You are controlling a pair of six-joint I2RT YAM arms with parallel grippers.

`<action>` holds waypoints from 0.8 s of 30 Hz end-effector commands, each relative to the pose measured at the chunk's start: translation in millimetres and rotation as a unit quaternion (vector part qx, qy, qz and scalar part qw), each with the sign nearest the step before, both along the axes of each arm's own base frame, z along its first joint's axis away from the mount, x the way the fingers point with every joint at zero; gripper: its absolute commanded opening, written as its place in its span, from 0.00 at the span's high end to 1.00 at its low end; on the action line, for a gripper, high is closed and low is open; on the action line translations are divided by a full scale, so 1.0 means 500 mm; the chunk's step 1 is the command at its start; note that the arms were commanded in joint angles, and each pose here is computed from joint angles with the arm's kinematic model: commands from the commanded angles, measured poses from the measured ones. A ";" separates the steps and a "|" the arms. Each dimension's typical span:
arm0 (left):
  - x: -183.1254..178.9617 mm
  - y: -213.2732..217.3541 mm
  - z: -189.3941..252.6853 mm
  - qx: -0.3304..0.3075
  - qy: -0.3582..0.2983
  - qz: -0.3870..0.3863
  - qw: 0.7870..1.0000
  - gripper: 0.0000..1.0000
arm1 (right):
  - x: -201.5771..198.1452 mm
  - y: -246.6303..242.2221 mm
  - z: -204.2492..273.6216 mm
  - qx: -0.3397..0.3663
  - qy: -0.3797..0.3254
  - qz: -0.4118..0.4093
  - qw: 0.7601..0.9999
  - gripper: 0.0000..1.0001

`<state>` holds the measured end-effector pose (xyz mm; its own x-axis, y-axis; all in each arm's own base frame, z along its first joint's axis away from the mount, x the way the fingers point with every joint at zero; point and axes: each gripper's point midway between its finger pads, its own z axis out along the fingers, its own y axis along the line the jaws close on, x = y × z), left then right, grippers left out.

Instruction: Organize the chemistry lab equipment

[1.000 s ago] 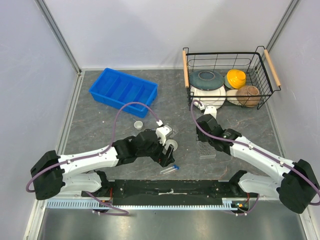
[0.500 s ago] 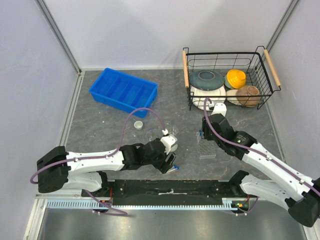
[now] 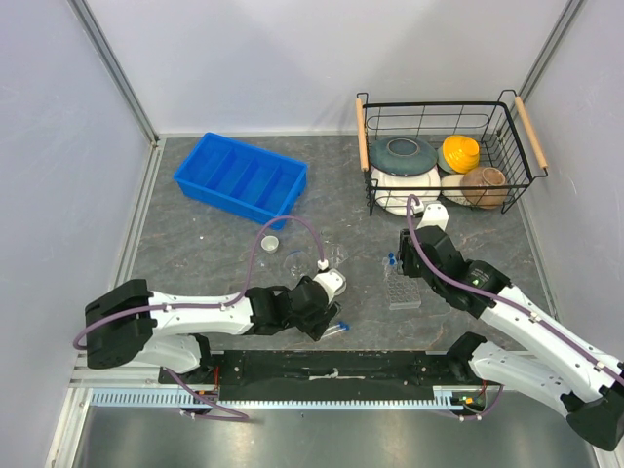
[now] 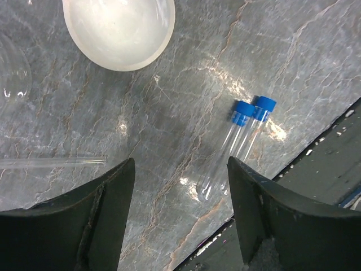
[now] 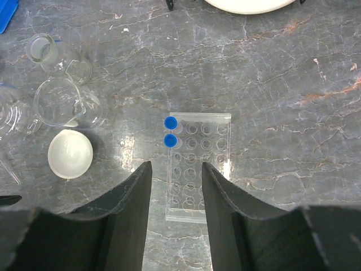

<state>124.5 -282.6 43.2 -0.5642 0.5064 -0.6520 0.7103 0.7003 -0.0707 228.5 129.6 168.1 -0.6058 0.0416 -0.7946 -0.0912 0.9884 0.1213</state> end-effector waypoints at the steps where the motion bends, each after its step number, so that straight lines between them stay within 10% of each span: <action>1: 0.005 0.005 -0.014 0.007 -0.006 0.027 1.000 0.27 | 0.002 -0.002 0.019 0.006 -0.014 -0.008 1.000 0.52; 24: -0.025 0.003 -0.051 0.026 0.006 0.019 0.999 0.30 | 0.000 0.004 0.008 0.005 -0.010 -0.003 1.000 0.55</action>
